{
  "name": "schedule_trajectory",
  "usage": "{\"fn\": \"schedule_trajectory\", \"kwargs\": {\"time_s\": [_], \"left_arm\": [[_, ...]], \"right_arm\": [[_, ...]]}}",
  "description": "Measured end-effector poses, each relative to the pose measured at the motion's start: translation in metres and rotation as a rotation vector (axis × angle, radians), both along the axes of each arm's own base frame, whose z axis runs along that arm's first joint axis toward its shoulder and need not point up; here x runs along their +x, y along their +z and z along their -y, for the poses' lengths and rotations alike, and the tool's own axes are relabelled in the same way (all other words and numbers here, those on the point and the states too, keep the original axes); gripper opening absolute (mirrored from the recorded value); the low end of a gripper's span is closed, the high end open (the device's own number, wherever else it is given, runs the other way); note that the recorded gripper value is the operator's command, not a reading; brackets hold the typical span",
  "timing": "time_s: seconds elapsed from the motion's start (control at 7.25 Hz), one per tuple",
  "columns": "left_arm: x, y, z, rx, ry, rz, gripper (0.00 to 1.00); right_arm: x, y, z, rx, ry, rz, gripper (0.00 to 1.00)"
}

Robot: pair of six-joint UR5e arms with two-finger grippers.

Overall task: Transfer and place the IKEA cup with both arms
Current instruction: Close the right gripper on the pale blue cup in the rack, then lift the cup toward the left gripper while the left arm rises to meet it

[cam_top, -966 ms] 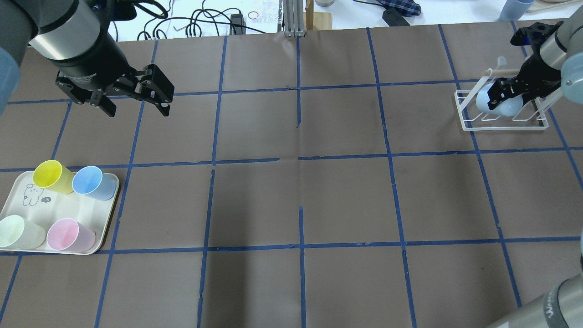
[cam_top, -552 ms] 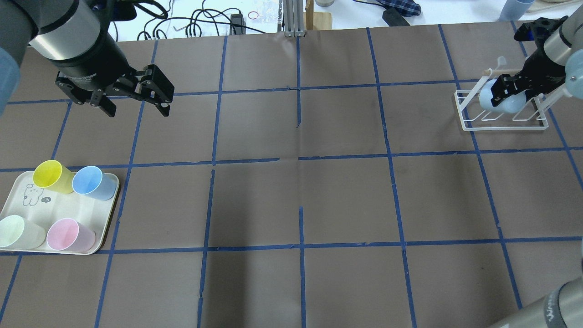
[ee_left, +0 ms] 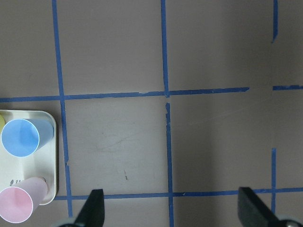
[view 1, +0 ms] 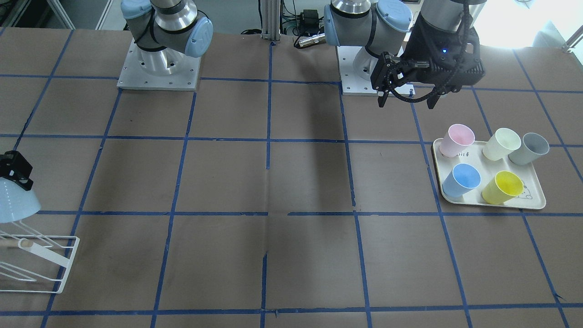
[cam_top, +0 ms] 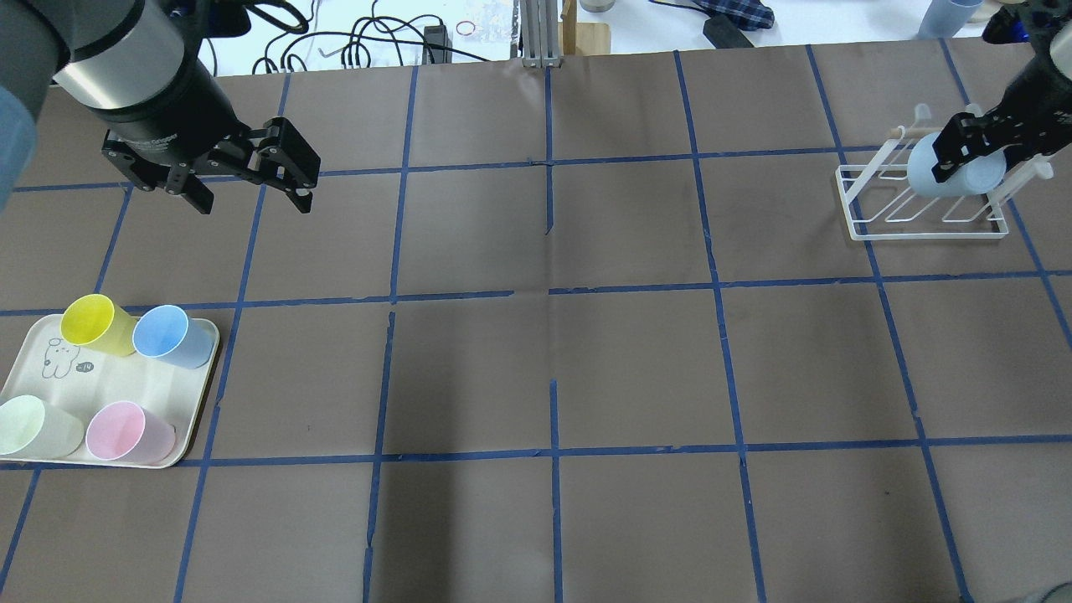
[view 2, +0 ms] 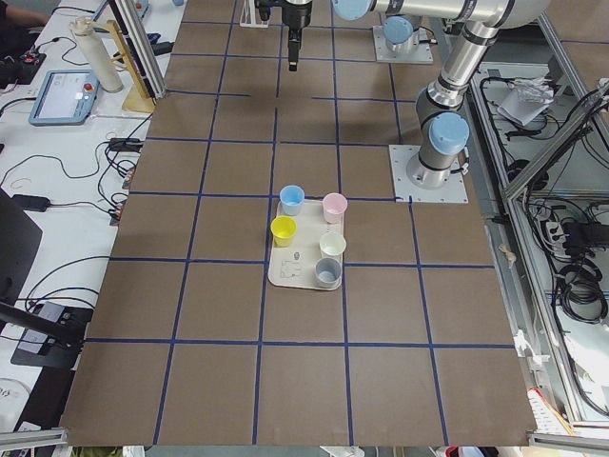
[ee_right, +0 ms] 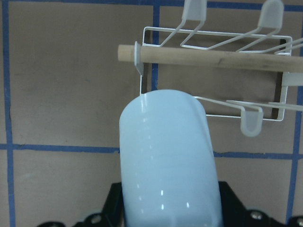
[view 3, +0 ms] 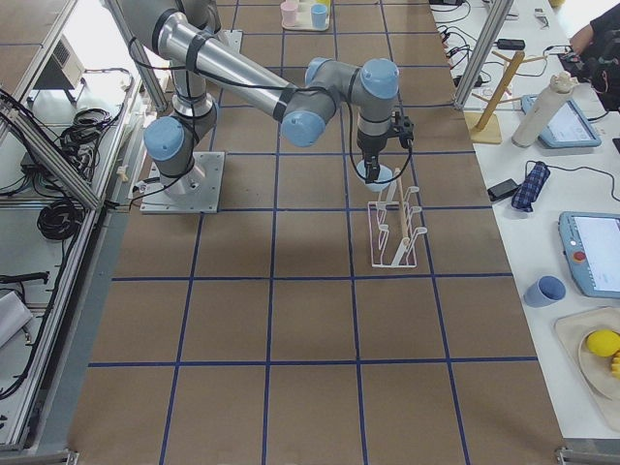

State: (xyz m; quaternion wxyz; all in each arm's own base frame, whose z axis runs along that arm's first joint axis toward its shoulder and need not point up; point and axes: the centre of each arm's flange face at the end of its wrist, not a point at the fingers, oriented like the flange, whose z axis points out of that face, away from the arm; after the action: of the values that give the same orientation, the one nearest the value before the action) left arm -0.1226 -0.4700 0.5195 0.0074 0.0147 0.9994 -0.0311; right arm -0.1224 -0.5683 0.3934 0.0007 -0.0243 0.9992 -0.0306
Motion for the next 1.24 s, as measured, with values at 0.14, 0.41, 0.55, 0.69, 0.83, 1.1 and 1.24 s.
{"fn": "schedule_trajectory", "kwargs": {"time_s": [0.14, 0.41, 0.55, 0.69, 0.83, 1.1, 1.24], "left_arm": [[0.000, 0.001, 0.000, -0.002, 0.000, -0.001, 1.00], [-0.002, 0.000, -0.002, 0.007, 0.001, -0.038, 1.00], [0.000, -0.001, -0.005, 0.024, 0.007, -0.056, 1.00], [0.008, 0.000, -0.011, 0.053, 0.009, -0.067, 1.00], [0.021, -0.002, -0.015, 0.089, 0.003, -0.084, 1.00], [0.065, -0.012, -0.016, 0.152, 0.014, -0.210, 1.00], [0.085, -0.024, -0.016, 0.164, 0.018, -0.276, 1.00]], "right_arm": [[0.007, 0.015, -0.011, 0.014, 0.000, 0.010, 0.58], [0.033, 0.031, -0.026, 0.038, 0.026, 0.069, 0.56], [0.055, 0.036, -0.032, 0.057, 0.052, 0.110, 0.57], [0.076, 0.041, -0.037, 0.061, 0.069, 0.183, 0.56], [0.094, 0.044, -0.039, 0.054, 0.076, 0.283, 0.54], [0.130, 0.043, -0.042, 0.070, 0.064, 0.520, 0.48], [0.145, 0.045, -0.045, 0.090, 0.032, 0.651, 0.47]]}}
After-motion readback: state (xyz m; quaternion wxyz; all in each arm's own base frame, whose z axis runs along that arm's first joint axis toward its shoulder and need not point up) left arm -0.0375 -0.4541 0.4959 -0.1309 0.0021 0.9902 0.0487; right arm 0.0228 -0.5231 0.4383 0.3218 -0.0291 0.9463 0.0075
